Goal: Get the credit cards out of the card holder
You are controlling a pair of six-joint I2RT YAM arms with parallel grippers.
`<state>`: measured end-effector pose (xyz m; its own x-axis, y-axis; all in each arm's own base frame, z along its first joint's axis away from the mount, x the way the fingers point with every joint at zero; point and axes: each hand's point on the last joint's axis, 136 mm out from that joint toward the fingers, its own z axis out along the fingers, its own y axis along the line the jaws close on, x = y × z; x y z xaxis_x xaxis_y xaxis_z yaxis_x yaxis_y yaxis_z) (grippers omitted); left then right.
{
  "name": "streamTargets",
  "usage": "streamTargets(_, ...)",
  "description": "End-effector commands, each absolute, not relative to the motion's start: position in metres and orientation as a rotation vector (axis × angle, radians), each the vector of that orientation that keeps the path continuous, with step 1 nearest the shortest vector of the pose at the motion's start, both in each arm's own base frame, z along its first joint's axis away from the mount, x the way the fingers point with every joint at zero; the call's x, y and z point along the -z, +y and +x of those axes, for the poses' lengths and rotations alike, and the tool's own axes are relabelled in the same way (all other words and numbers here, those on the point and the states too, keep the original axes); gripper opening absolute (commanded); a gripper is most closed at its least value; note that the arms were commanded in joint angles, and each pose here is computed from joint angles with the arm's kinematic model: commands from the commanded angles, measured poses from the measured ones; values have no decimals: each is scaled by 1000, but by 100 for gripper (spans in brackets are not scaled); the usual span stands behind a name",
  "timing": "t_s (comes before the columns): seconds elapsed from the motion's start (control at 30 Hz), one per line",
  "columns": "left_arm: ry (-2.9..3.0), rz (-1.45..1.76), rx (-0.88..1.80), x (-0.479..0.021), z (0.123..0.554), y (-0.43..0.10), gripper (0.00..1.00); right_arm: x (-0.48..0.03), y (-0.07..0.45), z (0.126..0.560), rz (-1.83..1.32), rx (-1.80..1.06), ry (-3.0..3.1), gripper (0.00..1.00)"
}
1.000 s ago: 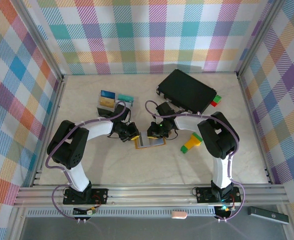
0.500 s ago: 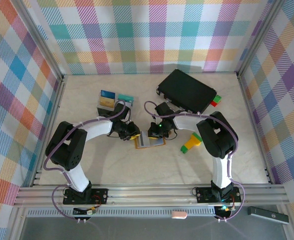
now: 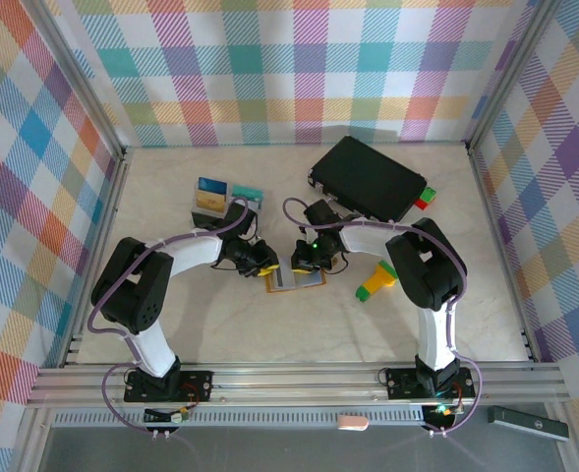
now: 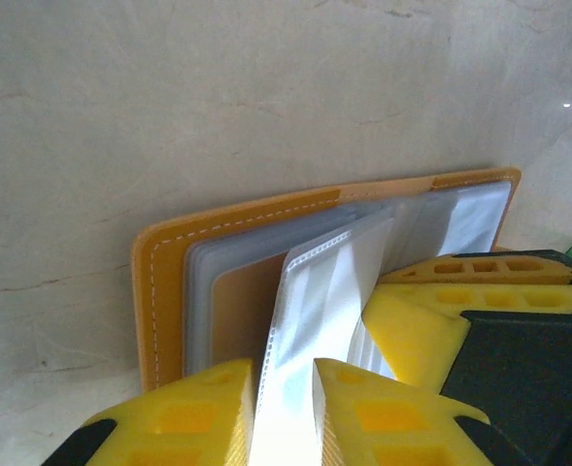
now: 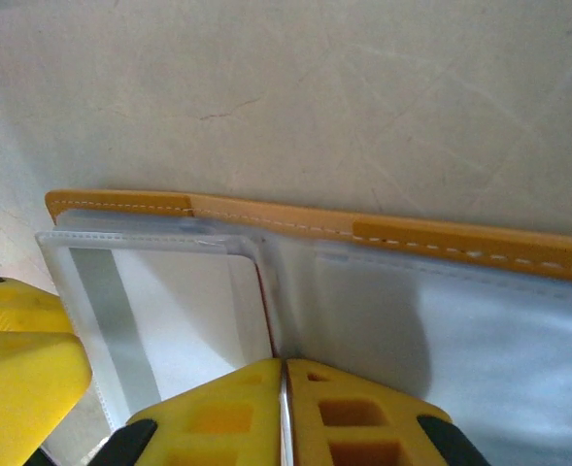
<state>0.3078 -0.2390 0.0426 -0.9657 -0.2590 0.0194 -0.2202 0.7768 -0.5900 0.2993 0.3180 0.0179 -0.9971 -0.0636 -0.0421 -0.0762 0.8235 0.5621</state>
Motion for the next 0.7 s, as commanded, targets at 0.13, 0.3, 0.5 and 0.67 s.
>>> streamTargets(0.13, 2920, -335, 876, -44, 315, -239, 23, 11, 298, 294, -17, -723, 3050, 11)
streamTargets(0.3, 2904, -343, 866, -45, 318, -238, 23, 1, 299, 285, 138, -824, 3037, 12)
streamTargets(0.5, 2871, -365, 828, -53, 318, -230, 23, -16, 300, 276, 313, -941, 2990, 13)
streamTargets(0.67, 2847, -396, 811, -57, 315, -224, 24, -38, 301, 282, 337, -995, 2907, 14)
